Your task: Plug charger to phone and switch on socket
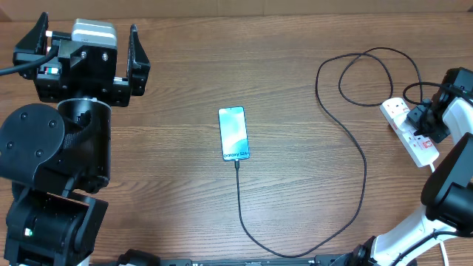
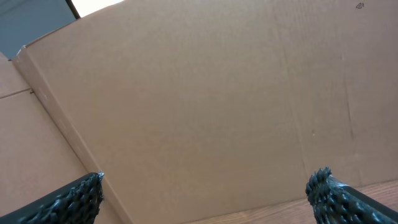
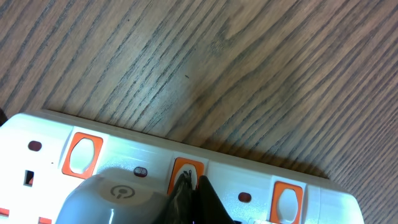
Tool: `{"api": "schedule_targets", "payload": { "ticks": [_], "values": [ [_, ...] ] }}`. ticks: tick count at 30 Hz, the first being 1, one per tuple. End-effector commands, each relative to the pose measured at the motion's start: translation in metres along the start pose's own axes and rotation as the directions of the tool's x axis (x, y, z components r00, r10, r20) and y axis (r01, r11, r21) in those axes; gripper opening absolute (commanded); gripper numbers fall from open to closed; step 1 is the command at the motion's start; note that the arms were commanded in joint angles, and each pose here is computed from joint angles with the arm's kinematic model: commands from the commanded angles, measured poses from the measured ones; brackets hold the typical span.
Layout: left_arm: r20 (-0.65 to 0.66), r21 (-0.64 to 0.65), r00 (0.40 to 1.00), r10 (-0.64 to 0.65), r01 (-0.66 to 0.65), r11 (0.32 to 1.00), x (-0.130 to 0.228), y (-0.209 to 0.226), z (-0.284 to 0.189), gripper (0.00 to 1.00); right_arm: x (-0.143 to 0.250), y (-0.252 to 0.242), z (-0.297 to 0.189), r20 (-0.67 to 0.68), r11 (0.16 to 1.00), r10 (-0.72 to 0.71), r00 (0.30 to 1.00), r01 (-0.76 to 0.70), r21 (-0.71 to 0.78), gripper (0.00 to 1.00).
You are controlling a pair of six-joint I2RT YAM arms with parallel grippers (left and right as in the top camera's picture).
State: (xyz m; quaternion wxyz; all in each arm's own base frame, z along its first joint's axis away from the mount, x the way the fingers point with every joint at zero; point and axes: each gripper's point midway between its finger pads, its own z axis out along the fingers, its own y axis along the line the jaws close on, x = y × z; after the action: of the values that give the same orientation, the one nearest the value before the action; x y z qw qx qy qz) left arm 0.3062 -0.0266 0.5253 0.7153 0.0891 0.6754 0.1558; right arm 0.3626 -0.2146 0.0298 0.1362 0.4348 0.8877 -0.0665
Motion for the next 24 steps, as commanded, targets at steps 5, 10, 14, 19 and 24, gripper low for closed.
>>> {"api": "schedule_targets", "payload": {
  "ticks": [5, 10, 14, 19, 24],
  "values": [
    [0.009, -0.019, 1.000, 0.010, -0.010, 1.000, -0.002, 0.006, -0.005, 1.00, 0.010, 0.030, -0.005, -0.039, 0.993, -0.034, 0.999, 0.030, -0.115, 0.04],
    [0.036, -0.029, 0.999, -0.001, 0.002, 1.000, -0.009, 0.014, -0.017, 1.00, 0.018, 0.044, -0.007, -0.042, 0.990, -0.074, 0.996, 0.068, -0.124, 0.04],
    [0.049, -0.034, 0.999, -0.007, 0.009, 0.999, -0.012, 0.018, -0.024, 1.00, 0.025, 0.050, -0.009, -0.052, 0.989, -0.095, 0.994, 0.089, -0.121, 0.04],
    [0.050, -0.035, 0.999, -0.007, 0.009, 0.999, -0.012, 0.019, -0.025, 1.00, 0.032, 0.049, -0.009, -0.075, 0.990, -0.104, 0.992, 0.096, -0.106, 0.04],
    [0.053, -0.035, 0.999, -0.008, 0.010, 0.999, -0.013, 0.019, -0.026, 1.00, 0.041, 0.007, -0.011, -0.096, 0.993, 0.014, 0.995, -0.003, 0.120, 0.04]
  ]
}}
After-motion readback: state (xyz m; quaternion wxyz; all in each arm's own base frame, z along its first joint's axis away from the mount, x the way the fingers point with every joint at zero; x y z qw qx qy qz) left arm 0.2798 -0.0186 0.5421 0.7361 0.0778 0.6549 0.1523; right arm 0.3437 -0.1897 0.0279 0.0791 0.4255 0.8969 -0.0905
